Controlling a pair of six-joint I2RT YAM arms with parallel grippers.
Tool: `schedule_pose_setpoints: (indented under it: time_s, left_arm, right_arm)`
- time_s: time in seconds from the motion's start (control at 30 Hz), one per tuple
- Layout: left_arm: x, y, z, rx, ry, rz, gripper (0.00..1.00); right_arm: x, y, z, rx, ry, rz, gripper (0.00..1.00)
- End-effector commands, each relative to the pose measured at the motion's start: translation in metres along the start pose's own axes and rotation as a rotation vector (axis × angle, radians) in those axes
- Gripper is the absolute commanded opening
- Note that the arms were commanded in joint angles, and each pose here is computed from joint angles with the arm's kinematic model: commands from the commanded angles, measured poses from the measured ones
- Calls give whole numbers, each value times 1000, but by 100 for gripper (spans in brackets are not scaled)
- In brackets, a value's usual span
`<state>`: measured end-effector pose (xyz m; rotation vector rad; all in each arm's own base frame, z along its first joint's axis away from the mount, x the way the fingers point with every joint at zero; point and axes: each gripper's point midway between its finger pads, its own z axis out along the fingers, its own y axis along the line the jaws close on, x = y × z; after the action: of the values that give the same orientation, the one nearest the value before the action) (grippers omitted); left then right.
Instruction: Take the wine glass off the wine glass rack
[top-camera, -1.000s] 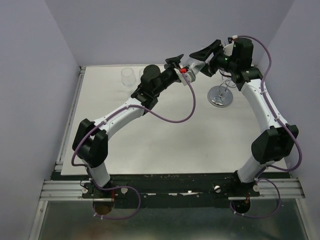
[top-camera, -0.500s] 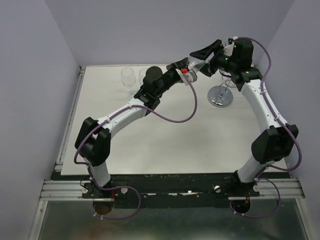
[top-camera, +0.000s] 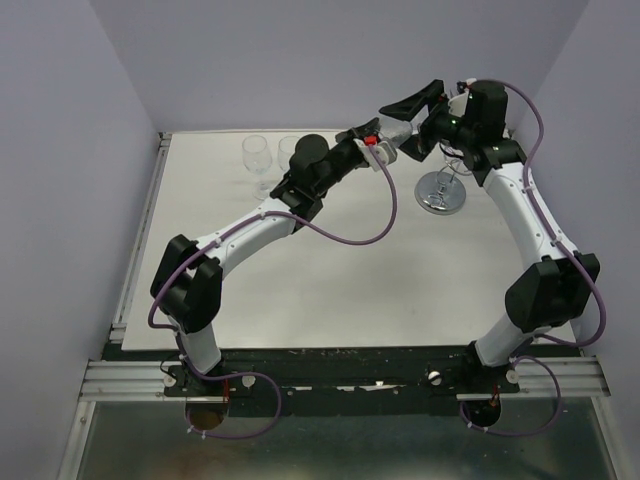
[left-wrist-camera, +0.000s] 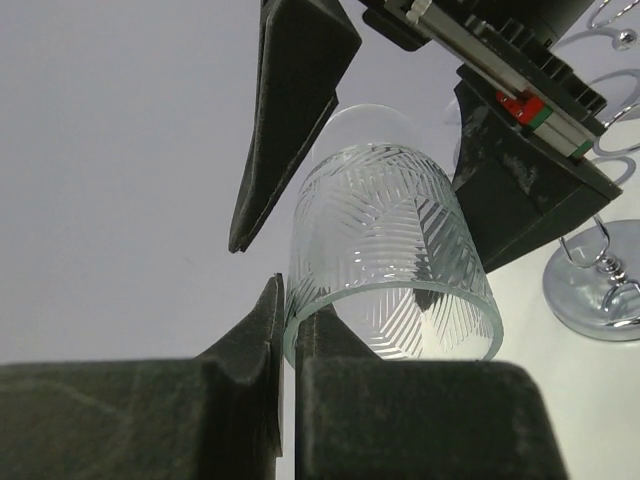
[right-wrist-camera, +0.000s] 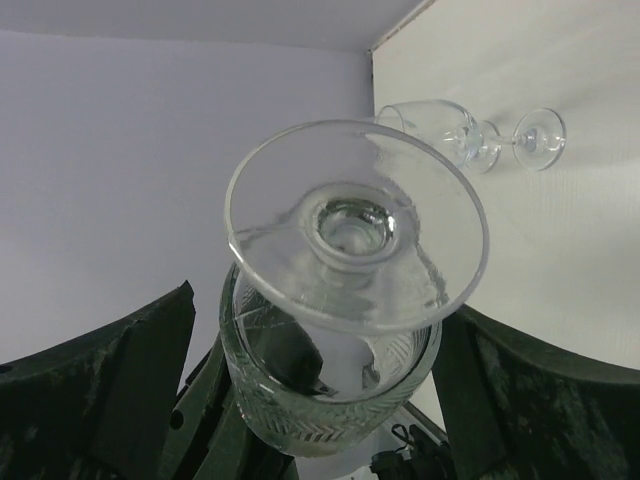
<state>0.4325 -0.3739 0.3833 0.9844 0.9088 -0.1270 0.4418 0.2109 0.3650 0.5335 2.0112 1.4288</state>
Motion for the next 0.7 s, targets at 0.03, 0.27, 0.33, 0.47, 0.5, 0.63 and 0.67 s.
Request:
schedule_pose_setpoints:
  time_s: [0.03, 0.27, 0.33, 0.47, 0.5, 0.63, 0.67]
  left_arm:
    - [-39, 31, -7, -95, -79, -22, 0]
    - [-47, 31, -9, -79, -86, -55, 0]
    - [-47, 26, -10, -57, -80, -73, 0]
    - [-42, 7, -19, 30, -50, -95, 0]
    - [-41, 2, -23, 60, -41, -97, 0]
    - [-35, -28, -54, 227, 1, -95, 0]
    - [-38, -34, -66, 284, 3, -89, 0]
  right_arm:
    - [-7, -15, -31, 76, -90, 8, 100]
    - [-20, -79, -72, 233, -220, 34, 100]
    - [-21, -87, -83, 241, -239, 30, 100]
    - [-21, -64, -100, 103, -224, -180, 100]
    - [-17, -55, -102, 63, -208, -272, 100]
    - [4, -34, -113, -75, -131, -619, 100]
    - [8, -34, -117, -75, -129, -670, 100]
